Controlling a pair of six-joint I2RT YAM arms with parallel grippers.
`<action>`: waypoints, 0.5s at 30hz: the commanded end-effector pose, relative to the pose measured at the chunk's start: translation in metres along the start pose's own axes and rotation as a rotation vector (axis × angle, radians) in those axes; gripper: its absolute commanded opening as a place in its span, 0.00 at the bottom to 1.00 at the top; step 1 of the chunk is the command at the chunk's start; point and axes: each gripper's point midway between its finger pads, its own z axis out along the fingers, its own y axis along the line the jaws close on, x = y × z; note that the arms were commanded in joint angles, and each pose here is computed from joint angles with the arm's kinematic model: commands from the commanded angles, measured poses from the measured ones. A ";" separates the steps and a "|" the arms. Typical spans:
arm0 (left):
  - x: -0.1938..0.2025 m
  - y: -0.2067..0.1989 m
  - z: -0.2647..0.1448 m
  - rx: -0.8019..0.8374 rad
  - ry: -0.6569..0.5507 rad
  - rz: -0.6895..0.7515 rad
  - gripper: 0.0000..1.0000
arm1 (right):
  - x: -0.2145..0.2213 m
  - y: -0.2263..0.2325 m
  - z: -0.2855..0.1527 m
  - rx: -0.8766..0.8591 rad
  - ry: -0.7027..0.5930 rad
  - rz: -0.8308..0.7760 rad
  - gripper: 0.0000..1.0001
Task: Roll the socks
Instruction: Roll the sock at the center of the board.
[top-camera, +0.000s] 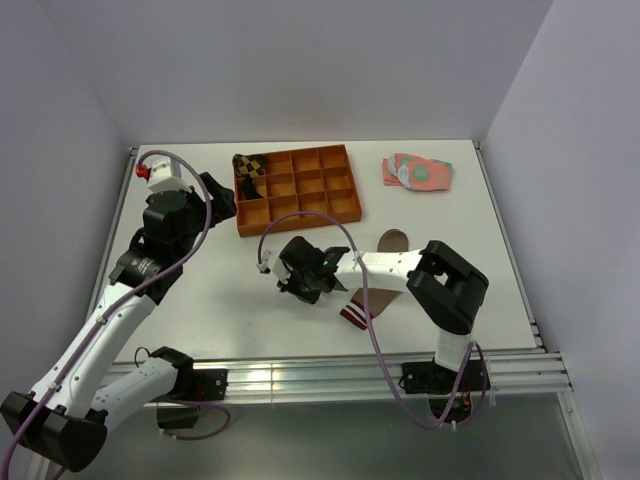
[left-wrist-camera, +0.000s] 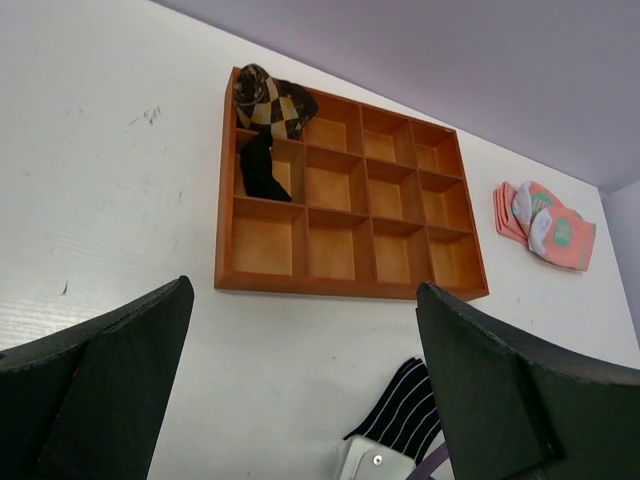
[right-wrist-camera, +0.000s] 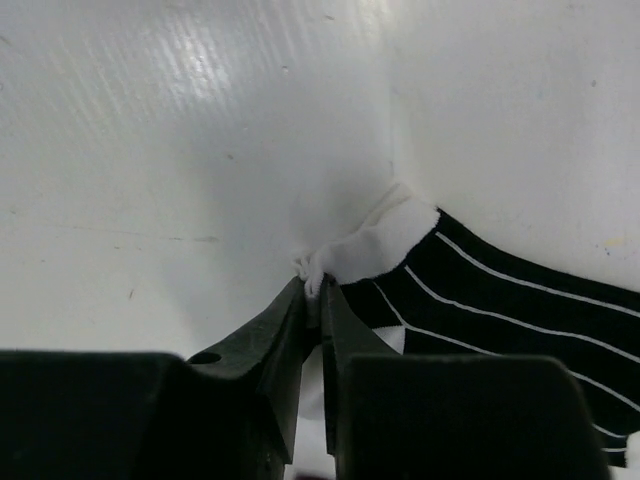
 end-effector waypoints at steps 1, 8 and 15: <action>0.010 0.001 0.006 -0.009 0.025 -0.059 0.99 | 0.014 0.001 -0.001 -0.070 0.057 0.034 0.15; 0.035 -0.007 0.008 0.075 0.020 -0.188 0.88 | 0.002 0.009 -0.045 -0.307 -0.030 0.081 0.07; 0.087 -0.035 0.000 0.218 -0.003 -0.128 0.71 | 0.003 -0.004 -0.087 -0.528 -0.112 0.191 0.07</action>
